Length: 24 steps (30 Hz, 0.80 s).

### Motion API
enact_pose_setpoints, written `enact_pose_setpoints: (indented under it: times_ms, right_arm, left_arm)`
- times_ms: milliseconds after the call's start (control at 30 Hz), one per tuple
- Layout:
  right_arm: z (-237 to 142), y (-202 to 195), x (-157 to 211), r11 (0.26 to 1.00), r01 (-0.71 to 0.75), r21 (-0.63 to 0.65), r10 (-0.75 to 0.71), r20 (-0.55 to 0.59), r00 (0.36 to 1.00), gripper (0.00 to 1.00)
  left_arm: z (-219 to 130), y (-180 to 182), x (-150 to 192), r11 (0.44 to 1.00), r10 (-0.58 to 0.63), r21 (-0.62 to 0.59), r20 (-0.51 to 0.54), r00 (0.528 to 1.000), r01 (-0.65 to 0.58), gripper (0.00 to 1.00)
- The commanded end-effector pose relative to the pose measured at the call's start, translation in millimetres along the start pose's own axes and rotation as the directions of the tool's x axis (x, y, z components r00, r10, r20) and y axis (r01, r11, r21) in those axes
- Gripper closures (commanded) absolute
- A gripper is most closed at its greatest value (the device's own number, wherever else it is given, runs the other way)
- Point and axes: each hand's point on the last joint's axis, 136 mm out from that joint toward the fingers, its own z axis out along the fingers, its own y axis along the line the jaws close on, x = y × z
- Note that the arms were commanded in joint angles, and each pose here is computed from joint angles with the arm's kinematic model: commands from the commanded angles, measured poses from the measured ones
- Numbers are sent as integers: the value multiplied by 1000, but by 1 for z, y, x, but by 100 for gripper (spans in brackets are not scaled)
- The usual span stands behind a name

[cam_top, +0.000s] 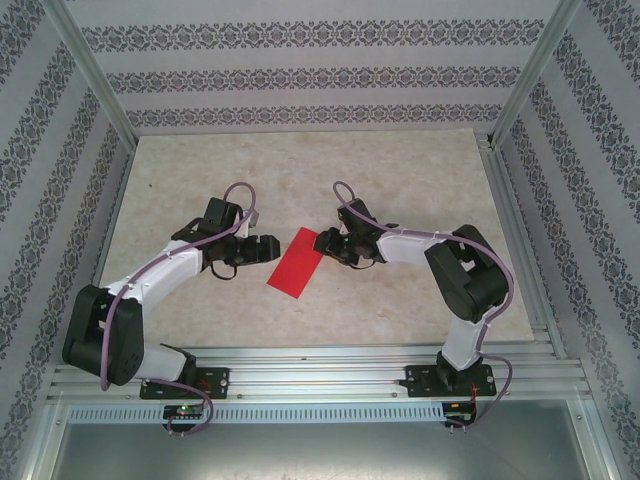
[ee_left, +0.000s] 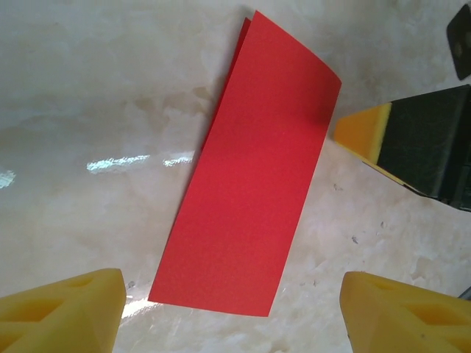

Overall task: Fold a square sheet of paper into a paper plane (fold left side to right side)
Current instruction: Move the paper to the center of the table.

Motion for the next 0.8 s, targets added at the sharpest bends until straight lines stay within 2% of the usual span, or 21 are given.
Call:
enact_pose_setpoints:
  times_ms: [0, 267, 433, 533, 700, 767]
  right_arm:
    - [6, 2, -9, 997, -62, -39, 63, 26, 998, 55]
    - [21, 4, -7, 985, -133, -108, 133, -4, 991, 56]
    - [23, 10, -10, 979, -133, -153, 136, 12, 991, 63]
    - [21, 16, -17, 977, -111, -183, 119, 32, 992, 70]
    - [16, 19, -23, 974, -73, -214, 86, 52, 995, 95]
    - [10, 22, -25, 972, -42, -230, 58, 62, 996, 100]
  left_arm:
    - [7, -3, -7, 999, -10, 48, 25, 1000, 9, 23]
    - [16, 1, -3, 998, -25, 53, 3, 1000, 25, 23]
    - [16, 2, -3, 999, -24, 49, 2, 1000, 24, 23]
    - [17, 3, -3, 999, -23, 45, 2, 1000, 23, 23]
    - [15, 4, -5, 999, -24, 44, 11, 1000, 24, 23]
    - [12, 4, -7, 998, -27, 55, 19, 999, 26, 23]
